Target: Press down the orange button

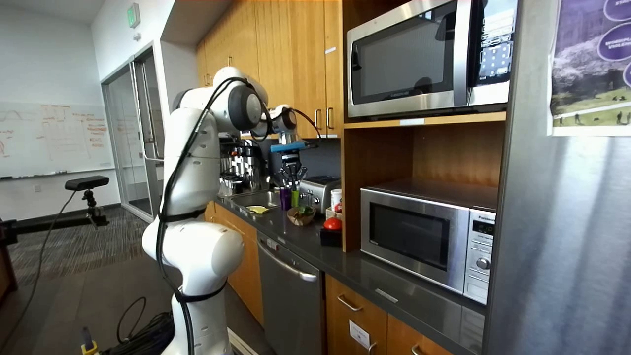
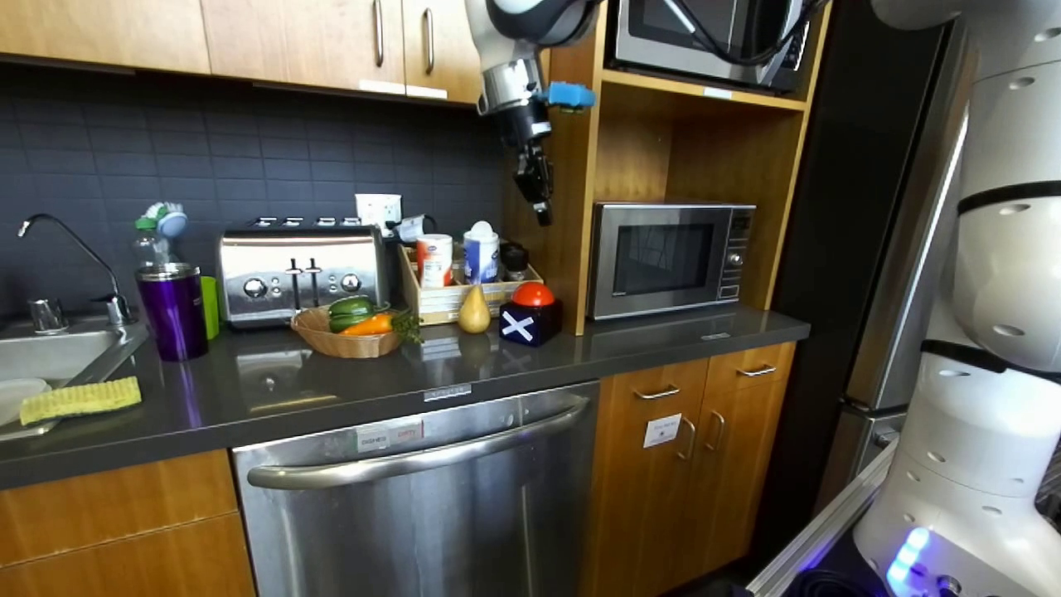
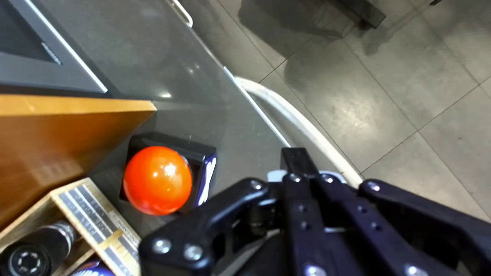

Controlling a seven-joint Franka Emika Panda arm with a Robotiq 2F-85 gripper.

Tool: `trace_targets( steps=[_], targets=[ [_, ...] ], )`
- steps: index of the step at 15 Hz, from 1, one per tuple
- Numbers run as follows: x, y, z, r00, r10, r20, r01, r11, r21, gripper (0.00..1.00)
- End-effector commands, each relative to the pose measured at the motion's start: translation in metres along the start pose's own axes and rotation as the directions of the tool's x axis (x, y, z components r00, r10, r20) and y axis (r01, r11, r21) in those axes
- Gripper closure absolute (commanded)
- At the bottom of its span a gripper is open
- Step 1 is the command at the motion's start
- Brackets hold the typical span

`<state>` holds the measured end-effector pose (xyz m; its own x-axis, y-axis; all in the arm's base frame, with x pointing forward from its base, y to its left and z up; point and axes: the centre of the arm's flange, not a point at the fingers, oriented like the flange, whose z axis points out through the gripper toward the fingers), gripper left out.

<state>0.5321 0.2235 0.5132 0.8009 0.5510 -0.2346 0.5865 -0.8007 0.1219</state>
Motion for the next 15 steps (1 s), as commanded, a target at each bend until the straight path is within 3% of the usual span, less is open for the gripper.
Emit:
trace_targets(
  steps=[1,3,5,8,15],
  targets=[
    [-0.058,-0.025,0.001,0.999,0.045,-0.007,-0.044,0.996,0.072,1.0],
    [-0.075,-0.035,0.01,0.997,0.072,-0.016,-0.071,0.996,0.045,1.0],
    [-0.088,-0.042,0.02,0.99,0.124,-0.063,-0.119,0.99,0.079,1.0],
    [-0.106,-0.048,0.027,0.982,0.162,-0.094,-0.157,0.986,0.064,1.0],
    [-0.172,-0.035,0.027,0.968,0.23,-0.101,-0.228,0.973,0.039,1.0]
  ],
)
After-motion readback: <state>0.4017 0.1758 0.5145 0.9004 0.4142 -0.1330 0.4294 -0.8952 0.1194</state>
